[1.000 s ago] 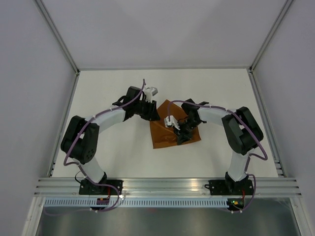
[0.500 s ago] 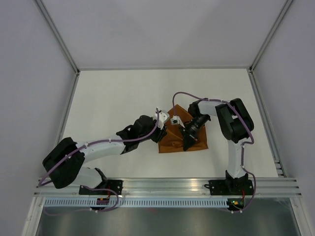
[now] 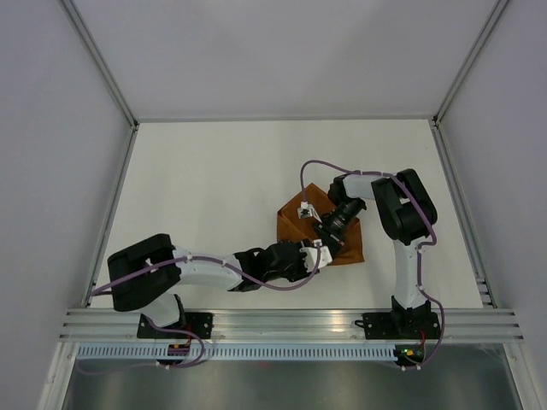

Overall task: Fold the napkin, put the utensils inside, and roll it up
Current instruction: Roll the napkin with the utensil

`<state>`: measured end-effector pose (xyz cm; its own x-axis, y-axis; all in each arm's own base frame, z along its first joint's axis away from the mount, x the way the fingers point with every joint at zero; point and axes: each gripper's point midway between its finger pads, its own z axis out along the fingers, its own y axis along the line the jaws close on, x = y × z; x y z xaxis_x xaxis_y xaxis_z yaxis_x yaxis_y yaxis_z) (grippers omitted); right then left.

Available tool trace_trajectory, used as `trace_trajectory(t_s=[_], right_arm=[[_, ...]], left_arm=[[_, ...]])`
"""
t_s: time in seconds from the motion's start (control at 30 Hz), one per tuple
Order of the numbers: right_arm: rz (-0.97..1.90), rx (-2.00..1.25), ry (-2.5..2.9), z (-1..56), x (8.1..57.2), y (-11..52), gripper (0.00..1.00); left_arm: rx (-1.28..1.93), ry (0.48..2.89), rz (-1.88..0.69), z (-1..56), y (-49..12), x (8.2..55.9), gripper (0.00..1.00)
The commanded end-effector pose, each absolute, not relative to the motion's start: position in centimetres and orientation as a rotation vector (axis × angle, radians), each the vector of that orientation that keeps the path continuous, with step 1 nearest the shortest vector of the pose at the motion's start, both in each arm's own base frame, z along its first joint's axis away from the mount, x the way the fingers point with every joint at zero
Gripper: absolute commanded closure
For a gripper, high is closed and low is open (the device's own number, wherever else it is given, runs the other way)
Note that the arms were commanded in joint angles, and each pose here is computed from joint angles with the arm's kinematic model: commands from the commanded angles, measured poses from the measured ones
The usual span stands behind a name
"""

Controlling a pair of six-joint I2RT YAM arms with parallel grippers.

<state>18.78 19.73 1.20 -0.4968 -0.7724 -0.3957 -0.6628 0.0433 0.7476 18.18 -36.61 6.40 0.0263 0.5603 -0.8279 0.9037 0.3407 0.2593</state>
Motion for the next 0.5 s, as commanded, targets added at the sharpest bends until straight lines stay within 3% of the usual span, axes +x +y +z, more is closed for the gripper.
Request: trace_trajectory(t_s=[0.0,0.27,0.47], right_arm=[[-1.314,1.696,-2.180,-2.1,20.6,18.4,0.82],[-1.310,1.686,-2.190,-2.2,20.8,18.4,0.82],[-1.308,1.675,-2.187,-2.3,20.8,18.4,0.82]], left_arm=[[1.401,1.525,-0.364,6.8,-38.7,18.6,0.45],[1.403,1.504,-0.306,5.2,-39.8,19.6,0.40],[1.471,1.515,-0.271,3.4,-39.7,19.5,0.41]])
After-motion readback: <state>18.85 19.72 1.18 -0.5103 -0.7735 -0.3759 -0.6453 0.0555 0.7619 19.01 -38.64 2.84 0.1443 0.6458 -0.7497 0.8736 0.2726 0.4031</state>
